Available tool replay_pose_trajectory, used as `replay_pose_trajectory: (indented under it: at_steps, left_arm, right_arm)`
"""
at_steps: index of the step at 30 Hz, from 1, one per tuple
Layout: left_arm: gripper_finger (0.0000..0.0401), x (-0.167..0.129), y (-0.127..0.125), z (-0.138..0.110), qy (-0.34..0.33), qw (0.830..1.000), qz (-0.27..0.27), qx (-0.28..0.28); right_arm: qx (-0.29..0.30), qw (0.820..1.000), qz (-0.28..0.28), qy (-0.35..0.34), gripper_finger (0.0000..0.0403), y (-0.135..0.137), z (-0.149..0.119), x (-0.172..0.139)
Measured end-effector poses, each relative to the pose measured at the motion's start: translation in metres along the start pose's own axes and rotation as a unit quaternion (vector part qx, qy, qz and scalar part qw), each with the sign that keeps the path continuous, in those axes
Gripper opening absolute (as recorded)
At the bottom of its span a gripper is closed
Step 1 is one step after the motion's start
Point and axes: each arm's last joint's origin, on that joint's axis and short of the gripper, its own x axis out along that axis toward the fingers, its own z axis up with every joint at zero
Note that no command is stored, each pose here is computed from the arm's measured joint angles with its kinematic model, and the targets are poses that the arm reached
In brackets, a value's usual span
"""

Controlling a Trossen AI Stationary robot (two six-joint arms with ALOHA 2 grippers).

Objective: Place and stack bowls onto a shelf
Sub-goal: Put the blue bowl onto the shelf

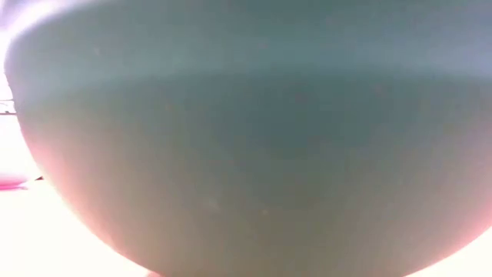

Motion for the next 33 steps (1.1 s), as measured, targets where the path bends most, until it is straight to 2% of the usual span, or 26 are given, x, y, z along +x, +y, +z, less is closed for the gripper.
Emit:
replay_pose_trajectory:
  at_steps: [5,12,17,23,26,33]
  left_arm:
    - [0.0019,0.001,-0.006,0.020,-0.011,0.995,-0.007,-0.095]
    - [0.0019,-0.003,-0.011,0.033,-0.060,0.988,-0.035,-0.139]
    - [0.0019,-0.003,-0.012,0.036,-0.075,0.986,-0.043,-0.142]
    - [0.0019,-0.003,-0.013,0.038,-0.082,0.986,-0.047,-0.139]
    - [0.0019,-0.003,-0.012,0.038,-0.082,0.986,-0.047,-0.140]
    - [0.0019,-0.003,-0.012,0.038,-0.083,0.988,-0.046,-0.123]
  right_arm:
    - [-0.012,1.000,0.000,0.003,0.0000,0.000,-0.001,0.000]
    - [-0.026,1.000,0.001,0.007,0.0000,0.000,-0.001,0.000]
    - [-0.004,1.000,0.000,-0.006,0.0000,0.000,0.001,0.000]
    - [0.035,0.997,-0.002,-0.065,0.0000,-0.001,0.013,-0.001]
    - [0.073,0.993,0.001,-0.088,0.0000,-0.001,0.017,-0.001]
    - [0.122,0.988,0.006,-0.093,0.0000,-0.001,0.018,-0.002]
